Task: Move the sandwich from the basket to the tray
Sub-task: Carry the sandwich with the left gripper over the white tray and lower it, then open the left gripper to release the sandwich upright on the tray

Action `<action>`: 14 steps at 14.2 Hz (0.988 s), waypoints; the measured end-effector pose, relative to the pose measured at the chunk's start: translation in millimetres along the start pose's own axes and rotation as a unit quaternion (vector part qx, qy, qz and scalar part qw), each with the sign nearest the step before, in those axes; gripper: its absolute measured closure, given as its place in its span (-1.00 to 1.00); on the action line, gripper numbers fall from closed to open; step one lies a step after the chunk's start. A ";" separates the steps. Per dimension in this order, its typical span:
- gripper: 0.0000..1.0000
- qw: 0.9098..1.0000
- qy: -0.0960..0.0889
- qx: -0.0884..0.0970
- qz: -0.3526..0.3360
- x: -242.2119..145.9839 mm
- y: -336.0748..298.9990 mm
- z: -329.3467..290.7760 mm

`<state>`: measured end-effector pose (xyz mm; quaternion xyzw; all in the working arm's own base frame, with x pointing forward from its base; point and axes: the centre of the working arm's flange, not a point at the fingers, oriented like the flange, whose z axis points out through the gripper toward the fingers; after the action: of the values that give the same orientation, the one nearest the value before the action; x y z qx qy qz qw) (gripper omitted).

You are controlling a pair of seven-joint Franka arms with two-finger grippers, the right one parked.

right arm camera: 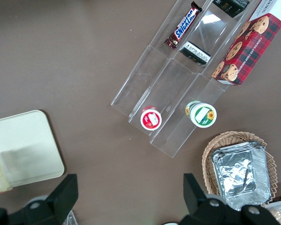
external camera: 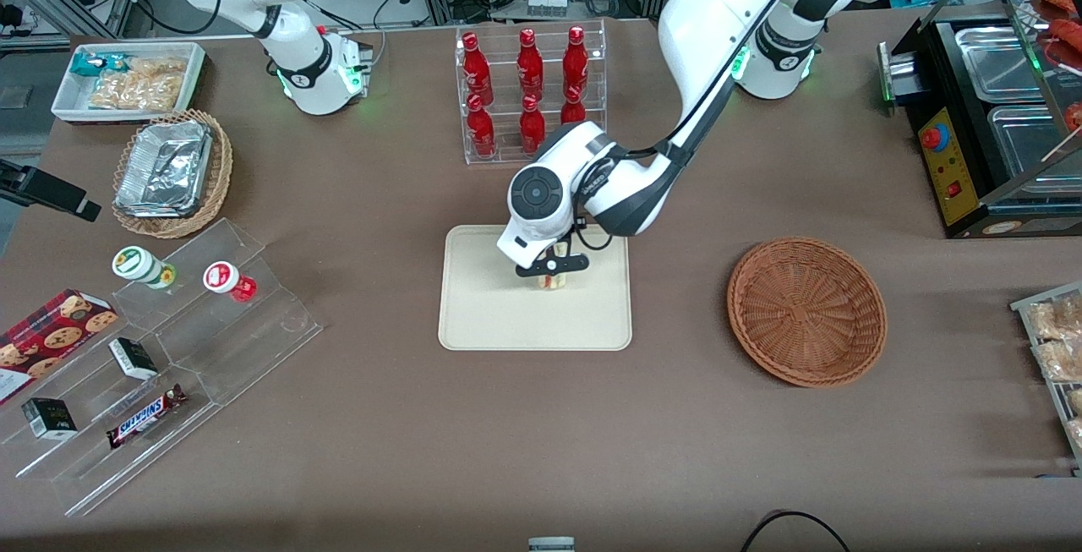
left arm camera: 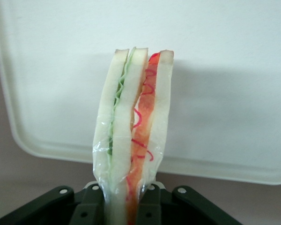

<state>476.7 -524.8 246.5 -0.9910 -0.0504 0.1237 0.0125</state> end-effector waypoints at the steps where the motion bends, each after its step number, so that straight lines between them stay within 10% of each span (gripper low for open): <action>1: 0.63 1.000 0.001 -0.003 0.001 1.7 3.3 4.0; 5: 0.27 1.000 0.014 -0.021 -0.001 12.3 13.6 -7.2; 11: -0.91 0.996 0.068 -0.034 -0.043 58.6 -22.3 -82.5; 14: -1.00 0.994 0.062 -0.019 -0.085 73.3 -89.1 -167.9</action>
<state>580.2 -430.7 394.6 -0.9889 -0.1358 0.0598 0.0074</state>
